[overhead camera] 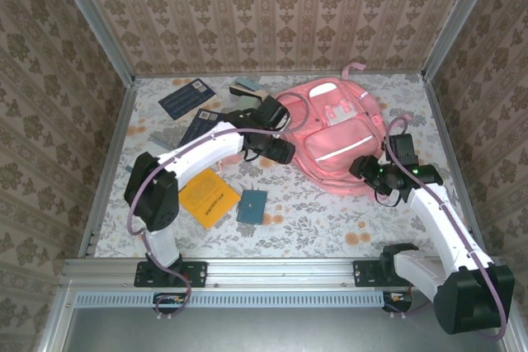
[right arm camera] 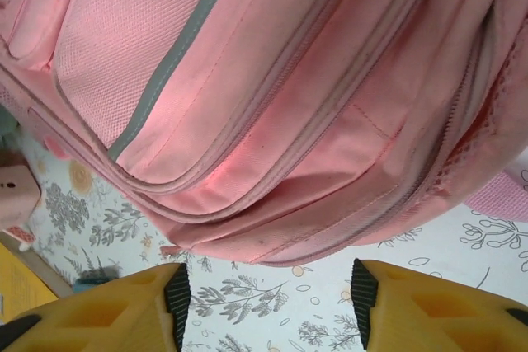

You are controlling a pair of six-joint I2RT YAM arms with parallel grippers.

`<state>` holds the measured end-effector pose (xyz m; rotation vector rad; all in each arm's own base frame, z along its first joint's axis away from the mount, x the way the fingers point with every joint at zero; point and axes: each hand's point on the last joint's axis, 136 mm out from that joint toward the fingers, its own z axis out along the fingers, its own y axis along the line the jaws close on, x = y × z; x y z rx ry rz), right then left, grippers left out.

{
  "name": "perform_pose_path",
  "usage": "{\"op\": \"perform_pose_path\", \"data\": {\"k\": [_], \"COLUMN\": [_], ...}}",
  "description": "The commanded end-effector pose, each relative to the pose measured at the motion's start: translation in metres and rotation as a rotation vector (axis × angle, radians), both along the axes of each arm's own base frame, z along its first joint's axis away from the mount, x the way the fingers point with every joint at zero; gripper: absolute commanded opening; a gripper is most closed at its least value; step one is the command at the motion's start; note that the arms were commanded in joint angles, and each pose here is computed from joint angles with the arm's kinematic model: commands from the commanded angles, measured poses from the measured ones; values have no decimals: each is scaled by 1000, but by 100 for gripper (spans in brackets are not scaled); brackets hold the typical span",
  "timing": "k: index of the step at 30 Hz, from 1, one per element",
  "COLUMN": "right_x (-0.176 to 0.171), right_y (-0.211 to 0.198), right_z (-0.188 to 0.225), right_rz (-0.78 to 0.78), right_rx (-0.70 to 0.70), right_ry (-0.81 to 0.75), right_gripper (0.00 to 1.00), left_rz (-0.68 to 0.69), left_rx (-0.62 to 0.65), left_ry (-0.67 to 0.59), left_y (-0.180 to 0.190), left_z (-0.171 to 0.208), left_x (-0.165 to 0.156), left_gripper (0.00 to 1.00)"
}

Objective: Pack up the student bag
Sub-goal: Unzip the student bag at the center of the table, then rotate the student bag at the center of the table.

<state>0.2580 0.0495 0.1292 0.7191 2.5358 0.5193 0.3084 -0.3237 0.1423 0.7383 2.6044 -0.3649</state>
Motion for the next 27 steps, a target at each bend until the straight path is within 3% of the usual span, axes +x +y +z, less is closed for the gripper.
{"op": "perform_pose_path", "data": {"k": [1,6,10,19,27], "right_x": [19,48,55,19,-23], "right_y": [-25,-41,-40,4,69], "right_z": [9,-3,-38,-77,-92], "right_rz": [-33,-39,-5,127,219], "right_rx": [-158,-261,-280,-240,-152], "right_ry": [-26,4,109,216,246], "right_gripper": [60,60,56,48,47], "left_rz": [128,210,270,362,313], "left_rx": [-73,-199,-214,-123,-101], "left_ry": [47,138,176,218,201], "left_y": [11,-10,-25,-21,-36], "left_z": [-5,-20,-42,-87,-100], "left_x": [8,24,42,82,110], "left_gripper": [85,74,67,50,48]}}
